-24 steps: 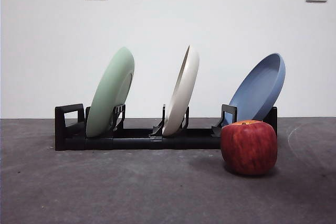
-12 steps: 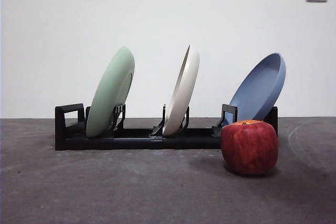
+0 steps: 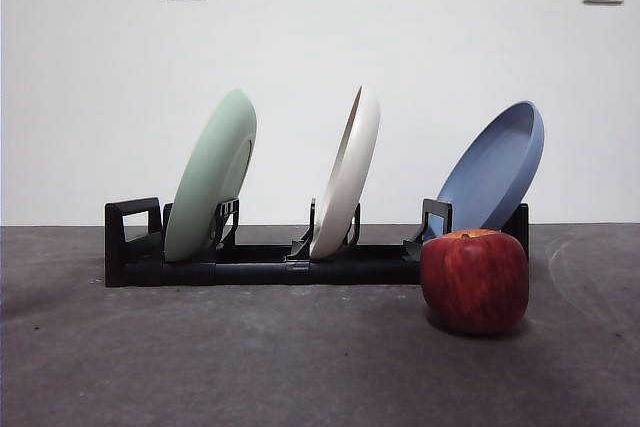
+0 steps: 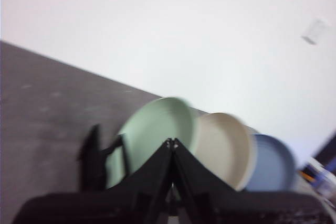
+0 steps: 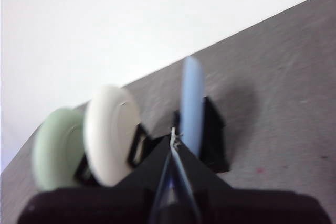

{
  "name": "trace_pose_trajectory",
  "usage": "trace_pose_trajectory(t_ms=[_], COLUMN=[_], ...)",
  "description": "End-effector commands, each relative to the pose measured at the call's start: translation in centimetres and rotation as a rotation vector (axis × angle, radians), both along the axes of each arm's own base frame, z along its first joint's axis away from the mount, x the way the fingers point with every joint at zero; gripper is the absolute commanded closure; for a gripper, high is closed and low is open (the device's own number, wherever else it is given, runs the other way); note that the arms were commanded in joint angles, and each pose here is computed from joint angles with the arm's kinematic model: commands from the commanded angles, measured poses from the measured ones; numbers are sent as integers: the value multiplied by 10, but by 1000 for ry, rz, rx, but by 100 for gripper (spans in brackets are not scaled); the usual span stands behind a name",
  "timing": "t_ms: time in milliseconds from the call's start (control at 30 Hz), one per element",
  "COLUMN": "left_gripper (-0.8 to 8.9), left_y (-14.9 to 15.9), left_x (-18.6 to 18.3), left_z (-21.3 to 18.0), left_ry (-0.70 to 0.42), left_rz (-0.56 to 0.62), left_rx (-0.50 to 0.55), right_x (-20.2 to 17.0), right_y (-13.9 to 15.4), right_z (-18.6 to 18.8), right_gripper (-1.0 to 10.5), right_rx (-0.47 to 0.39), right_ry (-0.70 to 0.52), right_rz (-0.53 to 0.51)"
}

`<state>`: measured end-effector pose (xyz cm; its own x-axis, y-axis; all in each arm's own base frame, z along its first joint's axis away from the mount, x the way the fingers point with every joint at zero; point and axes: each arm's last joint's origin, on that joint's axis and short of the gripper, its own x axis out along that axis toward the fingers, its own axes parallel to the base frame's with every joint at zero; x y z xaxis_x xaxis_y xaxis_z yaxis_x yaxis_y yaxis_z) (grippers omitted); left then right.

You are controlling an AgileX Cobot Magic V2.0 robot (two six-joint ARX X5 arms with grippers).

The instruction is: Take the green plate from the plate rack,put the plate on the table,take the apple from the table,put the apple in the plate

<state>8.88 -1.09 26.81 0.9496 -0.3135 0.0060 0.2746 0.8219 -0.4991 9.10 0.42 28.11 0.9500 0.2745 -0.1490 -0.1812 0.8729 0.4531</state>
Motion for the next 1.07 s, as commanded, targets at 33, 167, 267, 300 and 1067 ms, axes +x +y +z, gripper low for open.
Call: trace_pose_trajectory(t_ms=[33,167,267,300,1067], left_gripper=[820,820,820,820,341], left_y=[-3,-8,-11,-11,-50], left_x=[7,21,32,35,122], left_z=[30,71,103,114,214], left_ry=[-8,30,83,105,382], left_rz=[-109,-269,-391,-428,-522], left_rx=[13,41,86,103,458], right_x=[7,20,27,29,62], right_y=[2,5,7,7,31], right_z=[32,71,98,106,173], right_gripper=[958,957,957,957,437], right_rx=[-48,-50,-58,-70,-258], right_ry=[20,83,126,143,287], right_rz=[94,254,363,384,564])
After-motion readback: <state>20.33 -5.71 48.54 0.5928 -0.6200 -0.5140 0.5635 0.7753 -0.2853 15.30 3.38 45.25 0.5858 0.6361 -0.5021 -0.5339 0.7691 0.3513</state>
